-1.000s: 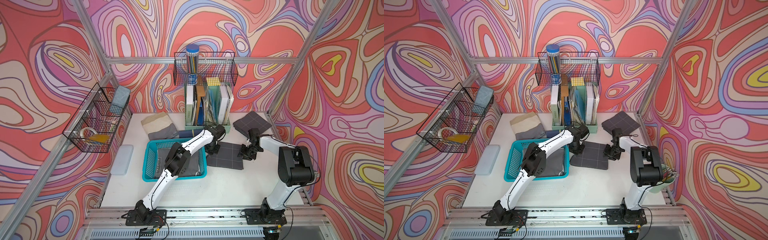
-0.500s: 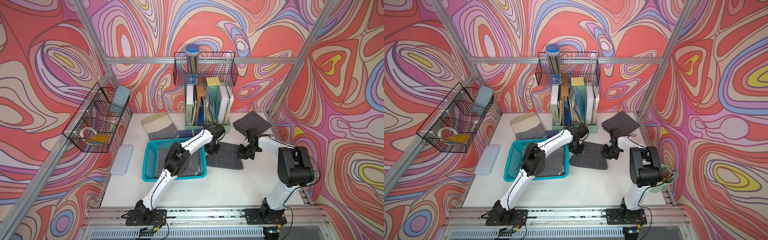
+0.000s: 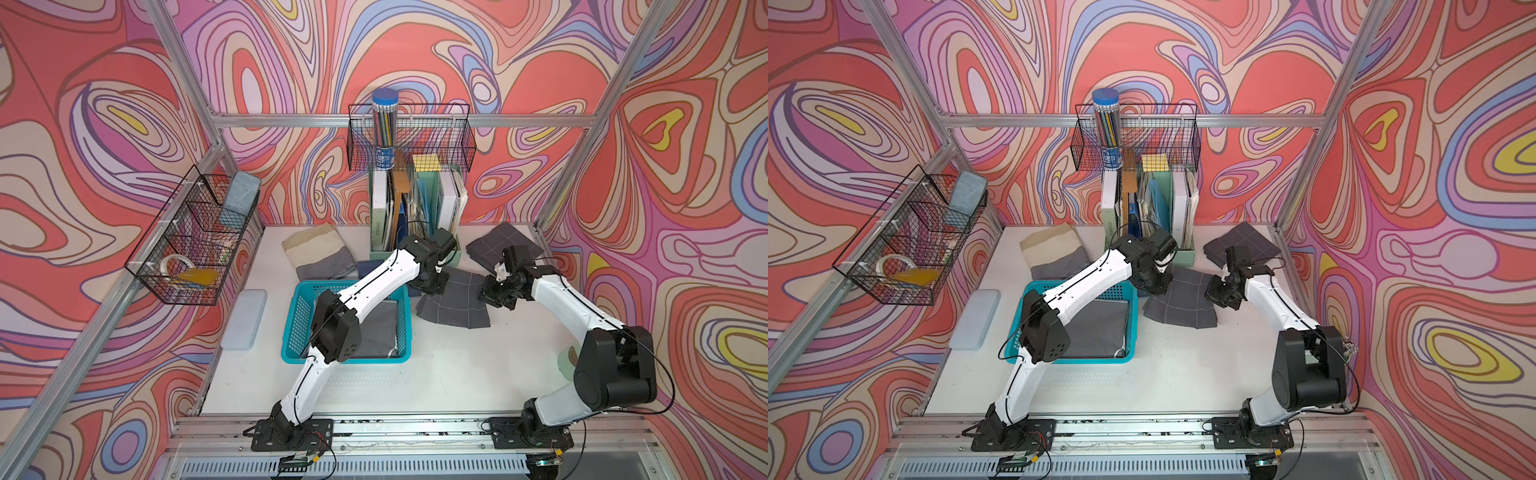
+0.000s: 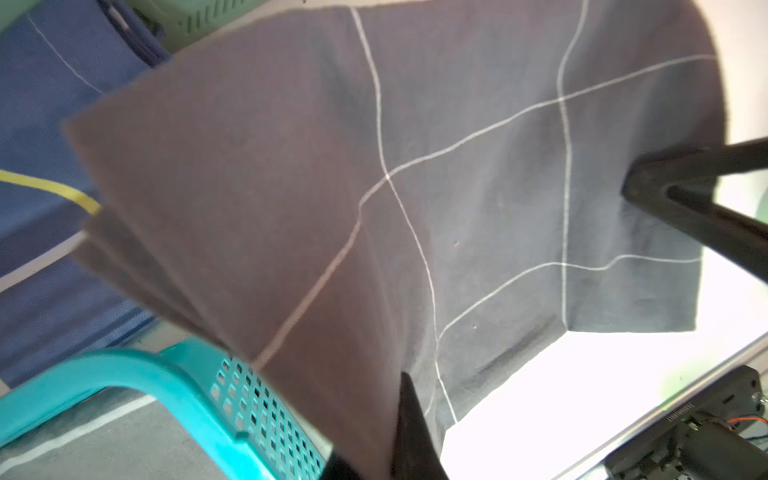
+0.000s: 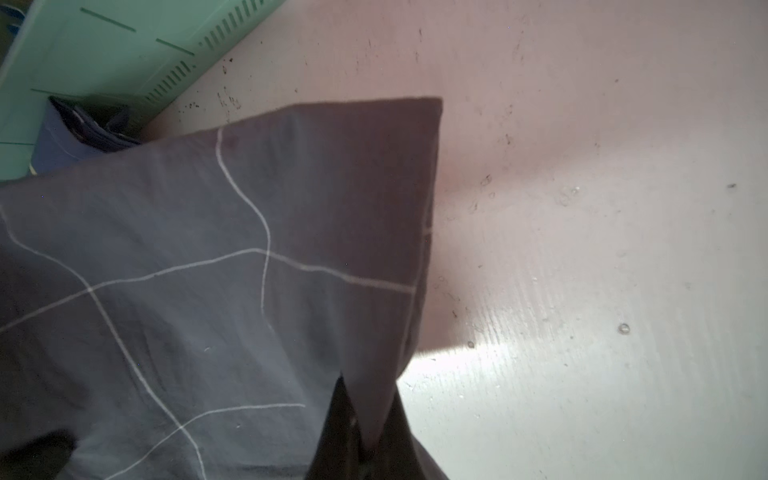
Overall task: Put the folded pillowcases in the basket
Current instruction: Pick up the pillowcase from the center of the board, then place the pillowcase in the basket.
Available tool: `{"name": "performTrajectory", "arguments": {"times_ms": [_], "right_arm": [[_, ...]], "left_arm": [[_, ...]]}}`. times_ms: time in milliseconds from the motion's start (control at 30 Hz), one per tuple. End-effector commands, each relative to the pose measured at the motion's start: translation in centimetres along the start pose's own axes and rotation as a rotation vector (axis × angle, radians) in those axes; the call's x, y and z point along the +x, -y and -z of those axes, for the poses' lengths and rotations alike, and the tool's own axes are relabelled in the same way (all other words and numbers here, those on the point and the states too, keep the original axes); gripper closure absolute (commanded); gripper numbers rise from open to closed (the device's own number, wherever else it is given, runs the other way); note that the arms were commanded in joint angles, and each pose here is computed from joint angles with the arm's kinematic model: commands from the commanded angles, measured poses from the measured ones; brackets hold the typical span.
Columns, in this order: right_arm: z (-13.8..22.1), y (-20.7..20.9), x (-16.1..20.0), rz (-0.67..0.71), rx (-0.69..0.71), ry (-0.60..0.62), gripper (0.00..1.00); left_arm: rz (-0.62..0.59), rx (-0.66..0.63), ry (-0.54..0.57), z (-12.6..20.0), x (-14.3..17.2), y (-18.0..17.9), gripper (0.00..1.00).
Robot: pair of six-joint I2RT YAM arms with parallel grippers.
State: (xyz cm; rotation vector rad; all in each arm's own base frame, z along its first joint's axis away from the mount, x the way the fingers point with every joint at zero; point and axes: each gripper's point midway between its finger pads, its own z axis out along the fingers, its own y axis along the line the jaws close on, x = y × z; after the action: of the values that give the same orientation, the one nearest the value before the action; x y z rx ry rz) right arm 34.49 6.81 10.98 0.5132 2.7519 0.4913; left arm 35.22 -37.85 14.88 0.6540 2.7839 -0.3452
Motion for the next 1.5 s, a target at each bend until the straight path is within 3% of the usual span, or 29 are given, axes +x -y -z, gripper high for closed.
{"name": "performTrajectory", "arguments": {"times_ms": [0,167,333,567,800,1100,1267,1467], "right_arm": [[1.3,-0.3,-0.1,0.004,0.002,0.024,1.00],[4.5,-2.4,-0.1,0.027,-0.059,0.058,1.00],[6.6,-8.3,2.4,0.113,-0.150,0.052,1.00],[6.0,-17.0,5.9,0.236,-0.252,0.024,1.00],[3.7,-25.0,10.2,0.369,-0.325,-0.038,1.00],[-3.0,-28.7,14.6,0.416,-0.310,-0.121,1.00],[-5.6,-27.5,15.3,0.404,-0.263,-0.146,1.00],[-7.3,-26.3,15.8,0.386,-0.222,-0.161,1.00]], "left_arm": [[0.018,-0.004,-0.039,-1.3,0.8,0.1,1.00],[0.007,-0.049,0.024,2.0,0.3,-0.4,1.00],[0.019,-0.137,0.053,6.2,1.8,-2.6,1.00],[0.185,-0.224,0.108,10.4,6.7,-9.3,1.00],[0.275,-0.357,0.114,14.2,11.8,-15.8,1.00],[0.433,-0.459,-0.024,12.0,17.8,-22.7,1.00],[0.481,-0.436,-0.073,9.7,18.5,-24.2,1.00],[0.510,-0.507,-0.140,7.0,20.4,-26.0,1.00]]}}
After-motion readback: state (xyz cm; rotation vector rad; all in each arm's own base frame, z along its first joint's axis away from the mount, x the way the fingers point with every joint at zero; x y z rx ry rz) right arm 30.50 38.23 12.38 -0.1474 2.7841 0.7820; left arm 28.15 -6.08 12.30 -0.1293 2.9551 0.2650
